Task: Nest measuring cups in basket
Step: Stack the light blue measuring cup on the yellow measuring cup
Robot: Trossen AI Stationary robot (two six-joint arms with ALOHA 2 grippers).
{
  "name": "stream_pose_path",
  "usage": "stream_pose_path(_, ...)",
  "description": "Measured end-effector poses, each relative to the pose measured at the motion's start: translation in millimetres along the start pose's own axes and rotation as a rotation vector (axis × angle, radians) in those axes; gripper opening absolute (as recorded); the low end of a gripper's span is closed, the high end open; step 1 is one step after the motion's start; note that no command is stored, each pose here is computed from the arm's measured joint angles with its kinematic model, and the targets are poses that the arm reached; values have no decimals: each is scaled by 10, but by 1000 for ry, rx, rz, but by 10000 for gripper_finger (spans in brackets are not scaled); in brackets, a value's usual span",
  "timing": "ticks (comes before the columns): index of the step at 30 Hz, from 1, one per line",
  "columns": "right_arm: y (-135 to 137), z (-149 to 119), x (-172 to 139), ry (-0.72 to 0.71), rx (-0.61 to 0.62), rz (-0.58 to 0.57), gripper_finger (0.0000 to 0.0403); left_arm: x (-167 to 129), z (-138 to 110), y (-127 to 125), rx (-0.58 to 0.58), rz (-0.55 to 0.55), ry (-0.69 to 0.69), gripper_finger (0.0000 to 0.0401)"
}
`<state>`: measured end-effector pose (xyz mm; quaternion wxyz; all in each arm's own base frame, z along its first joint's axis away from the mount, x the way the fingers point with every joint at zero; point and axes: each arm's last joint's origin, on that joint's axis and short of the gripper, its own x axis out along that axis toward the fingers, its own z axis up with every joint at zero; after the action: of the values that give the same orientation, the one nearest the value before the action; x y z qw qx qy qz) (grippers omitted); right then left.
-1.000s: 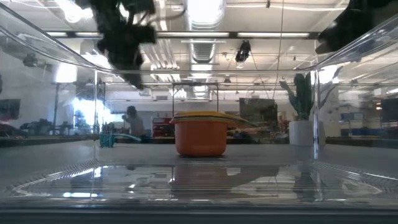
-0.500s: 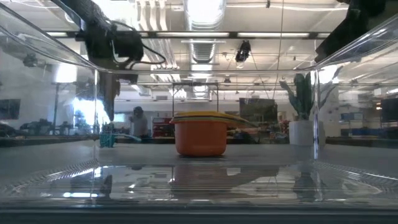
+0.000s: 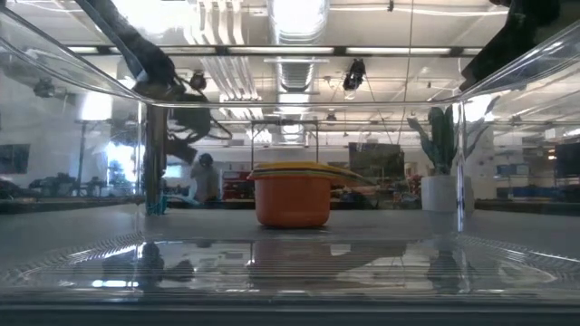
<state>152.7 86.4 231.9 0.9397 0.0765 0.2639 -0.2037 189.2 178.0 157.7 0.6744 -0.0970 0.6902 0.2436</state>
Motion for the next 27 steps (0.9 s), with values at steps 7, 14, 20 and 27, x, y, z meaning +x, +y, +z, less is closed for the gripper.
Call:
stream_pose_path(7,-1,1,-1,0,-3,0,238,55,37,-26,-57,-14,51,41)
stream_pose_path(14,-1,2,-1,-2,-17,0,238,-431,123,-211,-267,-132,-63,4)
stream_pose_path(20,-16,17,-9,-35,8,-28,237,-1183,100,-742,-326,-303,-294,2)
stream_pose_path(27,-67,65,-61,-87,50,-43,237,-1842,41,-1425,-278,-394,-461,1)
